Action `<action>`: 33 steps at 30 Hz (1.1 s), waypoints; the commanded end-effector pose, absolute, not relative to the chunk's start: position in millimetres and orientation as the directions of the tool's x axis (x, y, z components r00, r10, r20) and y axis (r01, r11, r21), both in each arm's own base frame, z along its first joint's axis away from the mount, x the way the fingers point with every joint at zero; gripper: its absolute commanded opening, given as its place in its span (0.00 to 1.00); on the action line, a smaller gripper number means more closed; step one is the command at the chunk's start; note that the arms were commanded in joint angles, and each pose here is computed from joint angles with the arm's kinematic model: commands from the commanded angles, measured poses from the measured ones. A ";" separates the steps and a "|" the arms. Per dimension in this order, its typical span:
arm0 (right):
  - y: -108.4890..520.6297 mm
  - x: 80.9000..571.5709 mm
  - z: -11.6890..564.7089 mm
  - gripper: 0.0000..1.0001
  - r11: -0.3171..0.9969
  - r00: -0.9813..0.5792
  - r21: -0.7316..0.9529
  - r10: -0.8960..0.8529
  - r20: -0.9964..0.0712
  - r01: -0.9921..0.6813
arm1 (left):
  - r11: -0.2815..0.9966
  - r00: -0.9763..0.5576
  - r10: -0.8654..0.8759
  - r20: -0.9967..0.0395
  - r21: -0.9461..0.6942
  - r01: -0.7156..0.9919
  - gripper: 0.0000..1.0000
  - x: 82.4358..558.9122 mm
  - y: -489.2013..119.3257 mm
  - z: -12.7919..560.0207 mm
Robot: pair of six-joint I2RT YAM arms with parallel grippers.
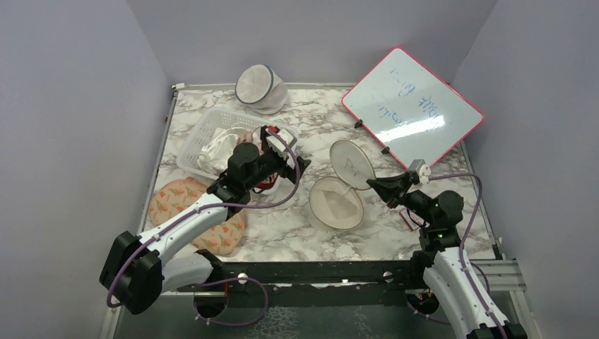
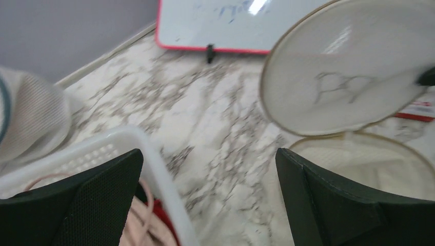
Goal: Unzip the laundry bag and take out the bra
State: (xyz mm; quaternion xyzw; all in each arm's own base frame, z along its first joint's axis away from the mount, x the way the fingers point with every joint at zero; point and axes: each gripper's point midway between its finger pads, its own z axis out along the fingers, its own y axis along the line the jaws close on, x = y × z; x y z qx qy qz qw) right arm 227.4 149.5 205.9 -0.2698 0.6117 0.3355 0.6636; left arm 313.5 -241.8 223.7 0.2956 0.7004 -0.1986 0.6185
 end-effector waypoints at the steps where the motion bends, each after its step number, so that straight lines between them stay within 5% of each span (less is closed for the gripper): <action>1: 154.1 224.2 204.8 0.01 0.604 0.049 0.011 0.084 -0.995 -0.797 | 0.376 -0.023 -0.062 -0.998 -0.045 0.926 0.99 258.6 -308.6 291.8; 4: 152.4 226.8 204.4 0.01 0.618 0.045 0.011 0.075 -0.996 -0.786 | 0.350 -0.318 -0.129 -0.939 -0.343 0.872 0.93 272.9 -332.4 322.0; 8: 149.8 228.2 202.8 0.01 0.636 0.046 0.009 0.069 -0.997 -0.772 | 0.454 -0.785 -0.321 -0.530 -0.813 0.364 0.92 289.3 -335.3 297.8; 20: 153.2 228.1 200.7 0.01 0.635 0.061 -0.019 0.044 -0.997 -0.773 | 0.270 -0.816 -0.575 -0.059 -0.955 -0.122 0.85 239.3 -379.8 300.6; 26: 156.0 224.8 205.4 0.01 0.627 0.074 -0.031 0.042 -0.996 -0.778 | 0.311 -0.748 -0.663 0.024 -0.900 -0.304 0.81 245.5 -386.5 275.0; 33: 159.7 220.8 206.5 0.01 0.619 0.078 -0.038 0.037 -0.996 -0.785 | 0.404 -0.672 -0.740 -0.006 -0.804 -0.437 0.77 263.5 -385.1 266.7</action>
